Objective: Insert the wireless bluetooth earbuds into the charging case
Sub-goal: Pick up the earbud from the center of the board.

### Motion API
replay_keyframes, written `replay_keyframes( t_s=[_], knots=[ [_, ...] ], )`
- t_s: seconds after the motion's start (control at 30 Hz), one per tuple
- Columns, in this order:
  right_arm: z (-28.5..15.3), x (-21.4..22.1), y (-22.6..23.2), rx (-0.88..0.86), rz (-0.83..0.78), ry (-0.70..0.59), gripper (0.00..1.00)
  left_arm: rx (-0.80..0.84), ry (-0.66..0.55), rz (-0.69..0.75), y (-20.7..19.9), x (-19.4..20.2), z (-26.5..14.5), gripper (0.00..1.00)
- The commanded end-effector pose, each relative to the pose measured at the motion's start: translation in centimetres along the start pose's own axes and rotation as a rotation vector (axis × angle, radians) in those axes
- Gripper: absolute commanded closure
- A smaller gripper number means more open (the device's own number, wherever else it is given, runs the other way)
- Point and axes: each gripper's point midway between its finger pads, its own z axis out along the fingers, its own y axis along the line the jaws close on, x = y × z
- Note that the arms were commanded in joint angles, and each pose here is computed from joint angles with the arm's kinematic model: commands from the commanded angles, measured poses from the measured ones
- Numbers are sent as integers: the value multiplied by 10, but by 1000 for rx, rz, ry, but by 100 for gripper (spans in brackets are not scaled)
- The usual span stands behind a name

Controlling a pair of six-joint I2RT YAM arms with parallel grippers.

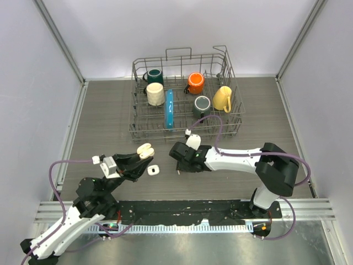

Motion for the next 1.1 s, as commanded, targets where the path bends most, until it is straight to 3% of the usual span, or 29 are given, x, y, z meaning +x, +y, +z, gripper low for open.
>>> replay_keyframes(
  t_s=[0.0,1.07],
  knots=[
    [-1,-10,22,-42,31,-22,59,-16,-26,15,3,-3,-3,100],
    [18,0,20,12,15,10,64,-14,-42,18,3,-5,-3,100]
  ],
)
